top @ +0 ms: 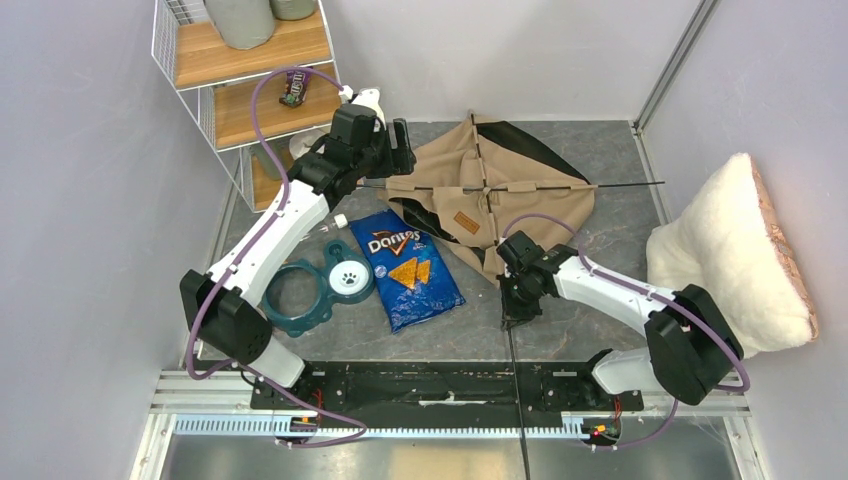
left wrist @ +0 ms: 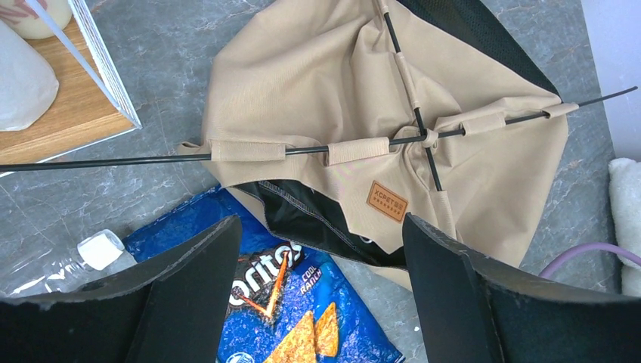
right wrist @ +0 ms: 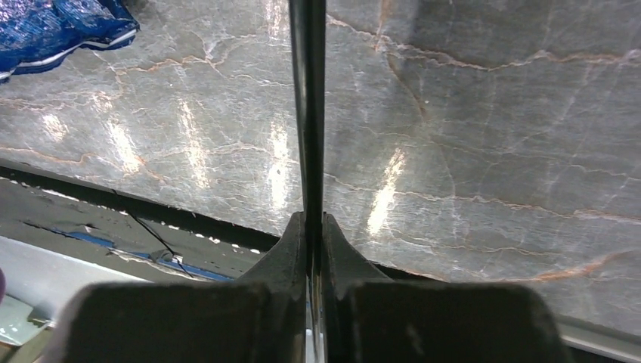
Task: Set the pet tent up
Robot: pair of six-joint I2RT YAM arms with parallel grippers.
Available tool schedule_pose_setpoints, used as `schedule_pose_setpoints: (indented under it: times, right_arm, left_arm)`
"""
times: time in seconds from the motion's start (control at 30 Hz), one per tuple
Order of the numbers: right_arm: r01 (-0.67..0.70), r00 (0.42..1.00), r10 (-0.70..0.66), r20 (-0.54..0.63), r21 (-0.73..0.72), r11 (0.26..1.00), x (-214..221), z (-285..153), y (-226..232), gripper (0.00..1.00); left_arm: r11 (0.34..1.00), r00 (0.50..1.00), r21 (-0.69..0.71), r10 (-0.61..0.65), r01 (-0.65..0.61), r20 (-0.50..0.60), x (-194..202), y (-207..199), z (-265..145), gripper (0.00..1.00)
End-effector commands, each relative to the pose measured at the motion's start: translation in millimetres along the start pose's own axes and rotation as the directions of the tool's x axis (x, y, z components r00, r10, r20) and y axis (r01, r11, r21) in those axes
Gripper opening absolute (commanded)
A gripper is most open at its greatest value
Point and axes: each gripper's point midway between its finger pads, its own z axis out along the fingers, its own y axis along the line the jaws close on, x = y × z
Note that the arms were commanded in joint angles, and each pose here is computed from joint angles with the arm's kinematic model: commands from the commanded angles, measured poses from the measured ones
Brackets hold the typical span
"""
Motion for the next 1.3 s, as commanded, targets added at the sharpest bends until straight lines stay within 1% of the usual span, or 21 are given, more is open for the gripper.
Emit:
schedule_pose_setpoints:
  times: [0.0,0.33,0.5,0.63,0.73,0.93,1.13,1.27]
  right_arm:
    - [0.007,0.996,-0.007,0.084,0.011,1.0,-24.8,-11.4,8.4,0.01]
    - [0.021,0.978,-0.027,0.205,0.033,0.999,-65.6,-75.4,30.3,0.0]
    - [0.036,0.957,-0.045,0.287,0.035,0.999,-86.8,-107.8,41.0,0.0]
    - [0.035,0.919,-0.059,0.39,0.069,0.997,-111.7,-133.3,43.1,0.0]
    - [0.033,0.887,-0.072,0.456,0.093,0.995,-131.4,-147.6,46.2,0.0]
    - [0.045,0.821,-0.082,0.565,0.079,0.996,-173.2,-169.3,62.6,0.0]
    - [0.03,0.803,-0.063,0.593,0.066,0.997,-205.3,-179.9,70.3,0.0]
    - [0.021,0.804,-0.041,0.594,0.04,0.999,-222.8,-180.8,75.4,0.0]
  left_arm:
    - [0.999,0.997,0.034,0.019,-0.022,0.079,-25.4,-6.9,-15.8,0.84]
    - [0.996,0.995,0.083,0.007,-0.015,0.099,-33.6,-17.1,-22.1,0.83]
    - [0.993,0.996,0.114,-0.006,-0.004,0.089,-30.0,-21.9,-24.8,0.82]
    - [0.99,0.996,0.14,-0.017,0.004,0.091,-27.2,-25.4,-27.3,0.82]
    - [0.98,0.996,0.2,-0.022,0.004,0.087,-25.4,-35.2,-31.9,0.82]
    - [0.955,0.993,0.297,-0.027,-0.008,0.111,-29.6,-51.4,-44.9,0.81]
    - [0.925,0.986,0.38,-0.035,-0.03,0.164,-38.7,-64.9,-63.3,0.81]
    - [0.889,0.986,0.457,-0.054,-0.025,0.16,-31.9,-75.8,-70.9,0.81]
